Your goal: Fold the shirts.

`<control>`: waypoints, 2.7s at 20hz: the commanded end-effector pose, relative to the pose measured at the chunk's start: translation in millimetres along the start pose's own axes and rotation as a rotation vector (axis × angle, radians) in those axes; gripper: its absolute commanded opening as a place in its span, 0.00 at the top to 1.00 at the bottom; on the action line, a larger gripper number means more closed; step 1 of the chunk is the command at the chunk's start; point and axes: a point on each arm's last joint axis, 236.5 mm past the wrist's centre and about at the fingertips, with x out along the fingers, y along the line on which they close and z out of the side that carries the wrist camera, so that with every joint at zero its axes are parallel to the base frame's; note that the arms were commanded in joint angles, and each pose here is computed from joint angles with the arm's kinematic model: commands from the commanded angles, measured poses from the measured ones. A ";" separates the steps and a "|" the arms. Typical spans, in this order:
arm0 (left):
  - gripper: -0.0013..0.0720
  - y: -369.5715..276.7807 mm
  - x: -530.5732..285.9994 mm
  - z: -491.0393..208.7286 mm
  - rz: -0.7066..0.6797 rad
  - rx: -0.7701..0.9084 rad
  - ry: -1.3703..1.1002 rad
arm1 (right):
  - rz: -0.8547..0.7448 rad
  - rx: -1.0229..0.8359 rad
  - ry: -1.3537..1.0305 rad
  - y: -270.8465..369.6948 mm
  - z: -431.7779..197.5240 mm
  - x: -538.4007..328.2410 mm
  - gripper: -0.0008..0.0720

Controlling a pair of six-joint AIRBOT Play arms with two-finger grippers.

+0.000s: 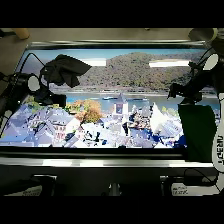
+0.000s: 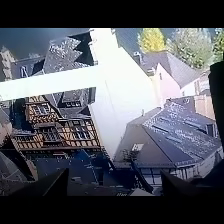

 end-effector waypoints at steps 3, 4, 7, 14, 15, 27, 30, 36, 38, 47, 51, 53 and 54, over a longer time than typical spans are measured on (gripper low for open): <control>0.00 -0.2 0.4 -0.1 0.000 0.001 0.001 | 0.000 0.000 0.001 0.3 0.0 0.1 0.13; 0.00 -0.1 0.4 -0.1 0.000 0.001 0.001 | 0.000 0.000 0.001 0.3 0.0 0.1 0.13; 0.00 -0.1 0.4 -0.1 0.000 0.001 0.001 | 0.000 0.000 0.001 0.3 0.0 0.1 0.13; 0.00 -0.2 0.4 0.1 0.000 -0.002 0.000 | 0.001 0.000 -0.007 0.5 1.7 0.1 0.13; 0.00 -1.4 1.2 5.1 -0.004 -0.003 -0.020 | 0.001 0.000 -0.007 0.5 1.7 0.1 0.13; 0.12 -10.0 59.1 131.3 -0.119 -0.179 -0.355 | 0.060 0.010 -0.395 13.7 91.8 -17.6 0.13; 0.05 41.3 104.3 166.3 -0.130 -0.334 -0.236 | 0.066 0.010 -0.436 15.0 100.6 -21.5 0.13; 0.06 31.3 170.5 195.6 -0.411 -0.615 -0.175 | 0.088 0.015 -0.434 19.6 100.1 -21.7 0.17; 0.10 26.8 177.6 204.5 -0.408 -0.607 -0.224 | 0.099 0.017 -0.433 22.1 99.9 -22.0 0.17; 0.95 -4.3 58.2 269.2 -0.559 -0.480 -0.533 | 0.116 0.007 -0.413 26.9 93.1 -24.3 0.26; 0.95 -77.7 -164.7 250.8 -0.578 -0.011 -0.824 | 0.101 -0.045 -0.503 27.9 90.3 -63.8 0.26; 0.95 -129.6 -241.6 203.5 -0.562 0.193 -0.877 | 0.051 -0.070 -0.604 20.6 82.1 -108.9 0.26; 0.95 -156.6 -259.3 175.4 -0.546 0.286 -0.872 | 0.022 -0.081 -0.655 16.1 72.8 -135.0 0.26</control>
